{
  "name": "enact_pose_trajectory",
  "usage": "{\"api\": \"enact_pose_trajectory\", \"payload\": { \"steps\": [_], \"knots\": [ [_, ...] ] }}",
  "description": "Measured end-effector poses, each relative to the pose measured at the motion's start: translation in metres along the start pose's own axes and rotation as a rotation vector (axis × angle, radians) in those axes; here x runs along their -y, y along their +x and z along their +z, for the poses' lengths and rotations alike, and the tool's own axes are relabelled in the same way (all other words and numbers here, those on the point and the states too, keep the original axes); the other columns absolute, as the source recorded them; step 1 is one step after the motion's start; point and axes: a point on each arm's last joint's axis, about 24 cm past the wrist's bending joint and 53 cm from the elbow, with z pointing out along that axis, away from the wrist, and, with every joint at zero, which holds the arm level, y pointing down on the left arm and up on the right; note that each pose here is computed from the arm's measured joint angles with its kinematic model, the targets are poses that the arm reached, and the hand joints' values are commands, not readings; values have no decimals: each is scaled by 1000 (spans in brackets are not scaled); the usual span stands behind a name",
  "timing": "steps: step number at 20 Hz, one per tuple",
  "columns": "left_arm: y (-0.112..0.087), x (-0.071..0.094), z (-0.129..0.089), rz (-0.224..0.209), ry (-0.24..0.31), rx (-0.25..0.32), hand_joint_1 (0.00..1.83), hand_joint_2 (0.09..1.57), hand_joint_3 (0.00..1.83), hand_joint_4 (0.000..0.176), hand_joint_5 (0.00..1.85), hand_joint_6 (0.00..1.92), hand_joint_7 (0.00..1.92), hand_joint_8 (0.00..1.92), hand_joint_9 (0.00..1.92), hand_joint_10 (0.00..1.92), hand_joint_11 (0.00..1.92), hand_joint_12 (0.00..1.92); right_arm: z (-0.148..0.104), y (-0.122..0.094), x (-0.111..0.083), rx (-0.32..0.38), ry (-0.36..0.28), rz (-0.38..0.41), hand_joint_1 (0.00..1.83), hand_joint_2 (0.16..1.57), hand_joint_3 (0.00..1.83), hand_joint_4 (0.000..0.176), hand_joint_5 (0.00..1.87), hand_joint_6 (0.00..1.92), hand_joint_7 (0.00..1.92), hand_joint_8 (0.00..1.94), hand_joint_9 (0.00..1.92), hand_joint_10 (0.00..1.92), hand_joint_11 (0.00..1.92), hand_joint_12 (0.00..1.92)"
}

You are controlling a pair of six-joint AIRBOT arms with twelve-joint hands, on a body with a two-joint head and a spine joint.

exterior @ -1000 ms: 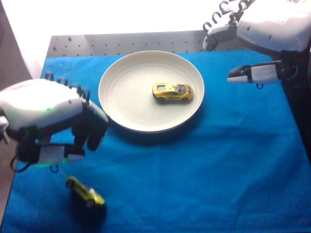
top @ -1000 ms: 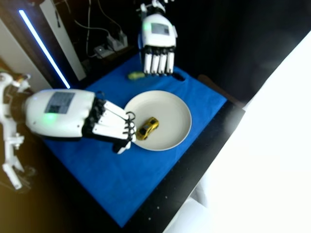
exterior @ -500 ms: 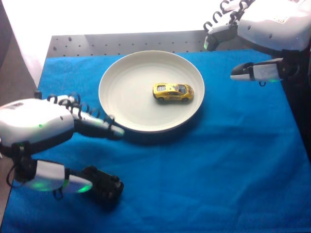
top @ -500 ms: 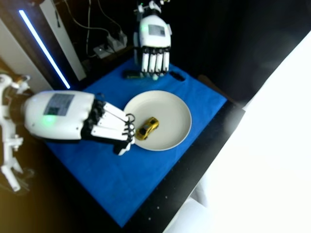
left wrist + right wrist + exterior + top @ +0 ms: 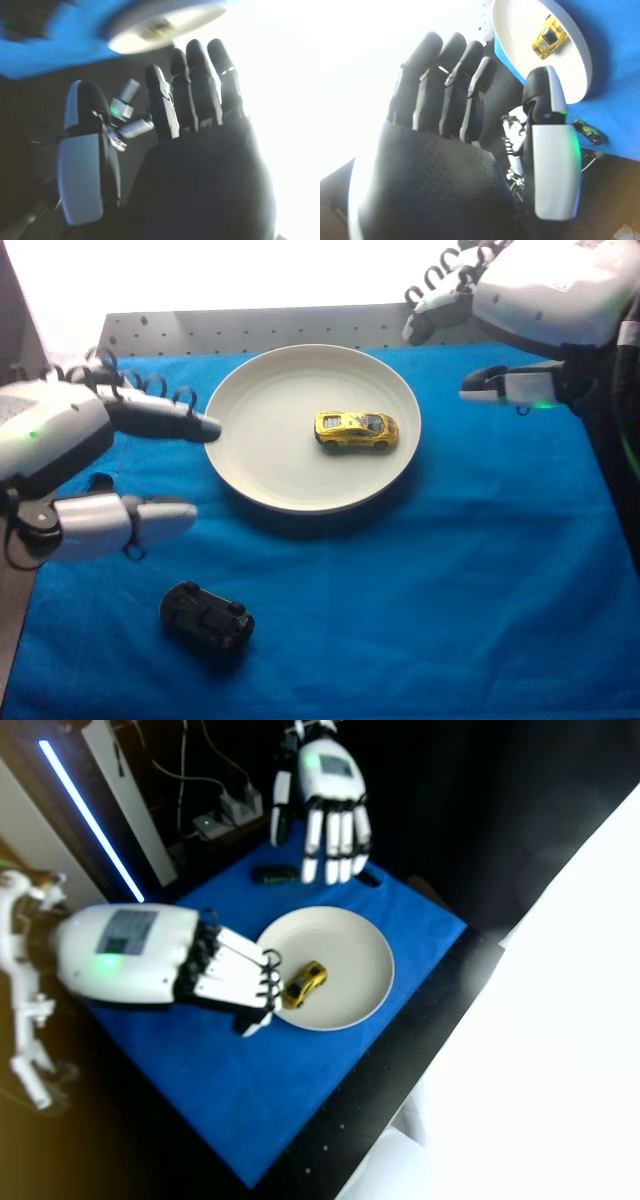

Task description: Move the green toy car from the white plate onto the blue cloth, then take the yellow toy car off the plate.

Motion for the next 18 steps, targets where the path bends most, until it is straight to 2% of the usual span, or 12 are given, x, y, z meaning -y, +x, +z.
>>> {"api": "enact_pose_trajectory", "payload": {
  "steps": [1, 2, 5, 6, 9, 10, 11, 12, 14, 15, 16, 18],
  "knots": [
    [-2, 0, 0, -8, -1, 24, 679, 1154, 5, 100, 711, 21, 634, 14, 571, 48, 5, 1417, 3, 2, -1, 1, -1, 10, 1037, 1063, 0, 0, 694, 97, 700, 29, 537, 513, 185, 1533],
    [-2, 1, 1, -12, 0, 44, 739, 1166, 5, 53, 734, 23, 656, 17, 581, 46, 0, 1218, 9, 5, -3, -2, -6, 18, 973, 1061, 0, 0, 698, 83, 684, 16, 543, 505, 209, 1541],
    [0, 0, 2, -26, -2, 59, 807, 1165, 1, 49, 739, 13, 703, 20, 631, 54, 21, 1164, 21, 15, -9, -9, -15, 43, 923, 1021, 0, 0, 748, 80, 743, 24, 551, 645, 256, 1617],
    [0, -1, 2, -22, -5, 60, 812, 1164, 0, 60, 745, 7, 727, 16, 678, 76, 136, 1309, 25, 18, -12, -11, -19, 53, 921, 990, 0, 0, 746, 55, 803, 48, 533, 963, 326, 1723],
    [-1, -4, 2, -20, -14, 62, 801, 1164, 0, 77, 753, 8, 719, 8, 653, 73, 114, 1347, 32, 22, -12, -10, -16, 76, 904, 998, 2, 0, 727, 36, 783, 49, 473, 1046, 343, 1755],
    [-1, -4, 2, -19, -14, 60, 830, 1152, 0, 67, 780, 13, 736, 12, 656, 80, 102, 1379, 35, 22, -11, -8, -11, 85, 874, 1007, 1, 0, 727, 16, 779, 972, 702, 1546, 687, 1881],
    [-1, -4, 2, -19, -14, 60, 830, 1152, 0, 67, 780, 13, 736, 12, 656, 80, 102, 1379, 36, 23, -10, -8, -8, 91, 874, 1007, 1, 0, 727, 16, 779, 972, 702, 1546, 687, 1881],
    [1, -4, 2, -23, -14, 59, 837, 1142, 0, 69, 801, 19, 743, 13, 651, 81, 85, 1383, 39, 25, -10, -9, -5, 97, 857, 1026, 4, 0, 746, 13, 778, 1385, 856, 1743, 847, 1919],
    [3, -3, 3, -27, -13, 54, 824, 1141, 0, 68, 804, 19, 740, 11, 647, 80, 85, 1387, 42, 28, -10, -17, -1, 107, 858, 1032, 2, 0, 754, 12, 666, 1227, 691, 1625, 667, 1921],
    [3, -3, 3, -26, -13, 53, 829, 1143, 0, 45, 813, 18, 731, 5, 643, 87, 77, 1436, 44, 30, -10, -20, 0, 113, 873, 1057, 2, 0, 762, 8, 532, 988, 397, 1492, 356, 1921],
    [3, -3, 3, -27, -14, 54, 913, 1186, 0, 150, 801, 1001, 750, 6, 652, 115, 109, 1454, 46, 32, -10, -23, 1, 113, 872, 1057, 1, 0, 755, 3, 517, 882, 343, 1391, 261, 1921],
    [3, -4, 3, -27, -15, 53, 893, 1231, 3, 175, 728, 1343, 760, 4, 609, 231, 59, 1507, 48, 35, -9, -29, 6, 117, 854, 1056, 0, 0, 718, 0, 531, 865, 370, 1421, 295, 1921]
  ]
}}
